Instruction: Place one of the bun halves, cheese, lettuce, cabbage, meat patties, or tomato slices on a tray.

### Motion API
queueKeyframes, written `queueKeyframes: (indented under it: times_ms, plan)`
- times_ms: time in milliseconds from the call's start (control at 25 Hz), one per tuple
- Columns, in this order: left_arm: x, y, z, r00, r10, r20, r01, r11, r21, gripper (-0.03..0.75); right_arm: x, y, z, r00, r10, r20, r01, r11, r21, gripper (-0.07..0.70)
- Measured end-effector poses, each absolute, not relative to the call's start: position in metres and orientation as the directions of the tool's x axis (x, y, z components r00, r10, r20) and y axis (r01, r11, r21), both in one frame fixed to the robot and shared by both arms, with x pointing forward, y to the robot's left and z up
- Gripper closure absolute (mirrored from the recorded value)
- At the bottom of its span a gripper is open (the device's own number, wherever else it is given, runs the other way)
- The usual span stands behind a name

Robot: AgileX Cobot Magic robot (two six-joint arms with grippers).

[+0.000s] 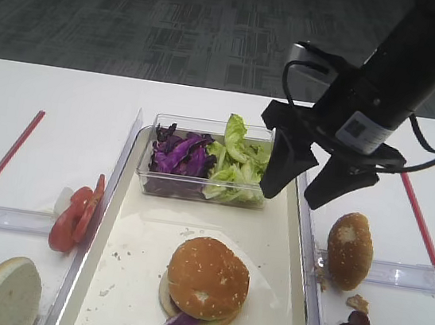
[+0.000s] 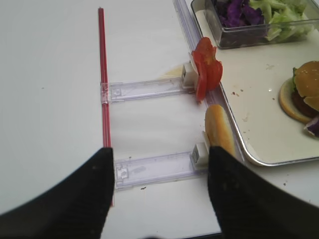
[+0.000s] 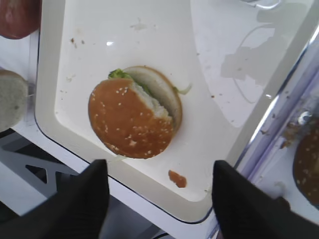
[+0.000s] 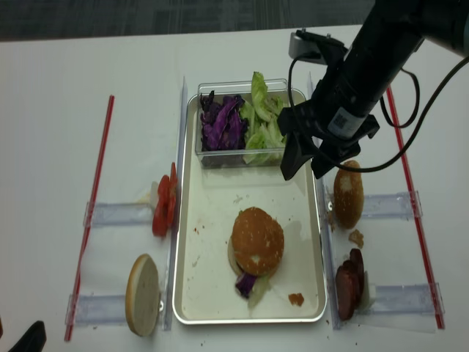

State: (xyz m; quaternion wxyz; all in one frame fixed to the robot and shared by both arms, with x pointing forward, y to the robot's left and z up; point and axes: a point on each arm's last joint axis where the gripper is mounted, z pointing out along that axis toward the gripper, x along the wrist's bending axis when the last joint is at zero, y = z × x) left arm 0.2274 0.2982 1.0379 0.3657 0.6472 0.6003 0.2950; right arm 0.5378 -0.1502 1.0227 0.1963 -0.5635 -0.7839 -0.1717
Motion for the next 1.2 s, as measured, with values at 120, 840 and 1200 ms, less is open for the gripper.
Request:
queueKeyframes:
  times_ms: [120, 840, 1200]
  plan:
    - [0.227, 0.298, 1.038, 0.105, 0.993, -0.057, 0.561, -0.012, 0.828, 0.32, 0.54, -0.153, 1.025, -0.297, 0.833, 0.467, 0.95, 0.308, 0.054, 0.162]
    - [0.227, 0.298, 1.038, 0.105, 0.993, -0.057, 0.561, -0.012, 0.828, 0.32, 0.546, -0.176, 1.019, -0.283, 0.937, 0.203, 0.958, 0.285, 0.018, 0.162]
    - [0.227, 0.298, 1.038, 0.105, 0.993, -0.057, 0.561, -0.012, 0.828, 0.32, 0.547, -0.18, 1.018, -0.24, 0.959, 0.154, 0.97, 0.241, 0.009, 0.162]
